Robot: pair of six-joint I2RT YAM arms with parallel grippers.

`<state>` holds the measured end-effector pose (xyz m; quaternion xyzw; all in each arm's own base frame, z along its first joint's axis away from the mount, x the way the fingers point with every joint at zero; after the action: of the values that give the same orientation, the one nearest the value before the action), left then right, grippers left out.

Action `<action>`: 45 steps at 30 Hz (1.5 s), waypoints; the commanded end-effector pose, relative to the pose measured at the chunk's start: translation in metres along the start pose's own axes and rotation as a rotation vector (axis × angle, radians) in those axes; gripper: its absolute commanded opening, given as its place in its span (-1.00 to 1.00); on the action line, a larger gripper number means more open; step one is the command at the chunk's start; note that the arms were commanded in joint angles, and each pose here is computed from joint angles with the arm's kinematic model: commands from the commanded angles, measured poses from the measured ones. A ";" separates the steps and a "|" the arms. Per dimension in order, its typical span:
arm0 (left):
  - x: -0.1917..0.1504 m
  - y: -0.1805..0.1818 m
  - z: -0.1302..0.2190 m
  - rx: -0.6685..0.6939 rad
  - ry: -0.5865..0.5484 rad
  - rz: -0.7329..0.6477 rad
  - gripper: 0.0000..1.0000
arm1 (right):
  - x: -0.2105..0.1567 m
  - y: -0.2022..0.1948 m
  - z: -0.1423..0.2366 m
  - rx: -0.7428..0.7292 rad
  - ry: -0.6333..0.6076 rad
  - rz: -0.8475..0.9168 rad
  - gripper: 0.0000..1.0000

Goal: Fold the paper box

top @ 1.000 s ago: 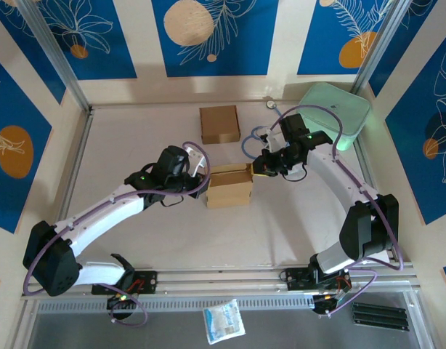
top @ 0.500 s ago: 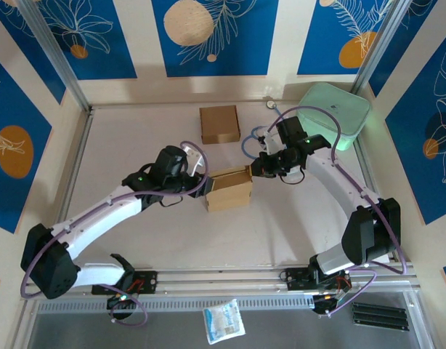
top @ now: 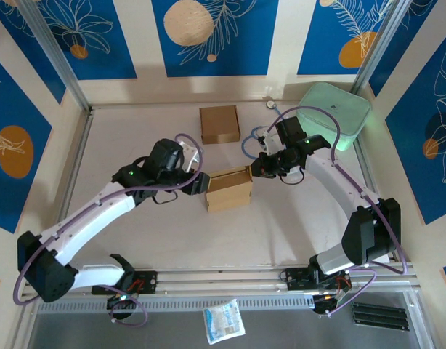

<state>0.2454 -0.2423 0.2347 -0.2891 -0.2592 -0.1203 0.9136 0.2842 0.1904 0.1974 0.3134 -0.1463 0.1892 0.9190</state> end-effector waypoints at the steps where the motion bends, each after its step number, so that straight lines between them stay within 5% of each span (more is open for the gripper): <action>1: -0.013 -0.004 -0.007 -0.013 0.112 0.074 -0.05 | -0.025 -0.006 -0.006 -0.036 0.102 -0.068 -0.87; 21: -0.014 0.016 -0.015 0.105 0.109 0.115 -0.74 | -0.022 -0.004 -0.007 -0.035 0.105 -0.060 -0.87; 45: -0.045 0.030 -0.040 0.095 0.185 0.162 -0.88 | -0.038 -0.006 -0.018 -0.128 0.107 0.011 -0.86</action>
<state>0.2448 -0.2413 0.1868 -0.2597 -0.1869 -0.0680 0.9450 0.2790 0.1965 0.1927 0.2728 -0.1689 0.2134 0.9228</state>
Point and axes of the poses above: each hand's point on the last joint's axis, 136 mm out from that joint toward the fingers, its own z axis back along the fingers, its own y axis along the line the jaws close on, x = y × z, the point moved 2 cm from there along z, back along the fingers, and after that the axes turned 12 degrees about z, right-handed, at the moved point
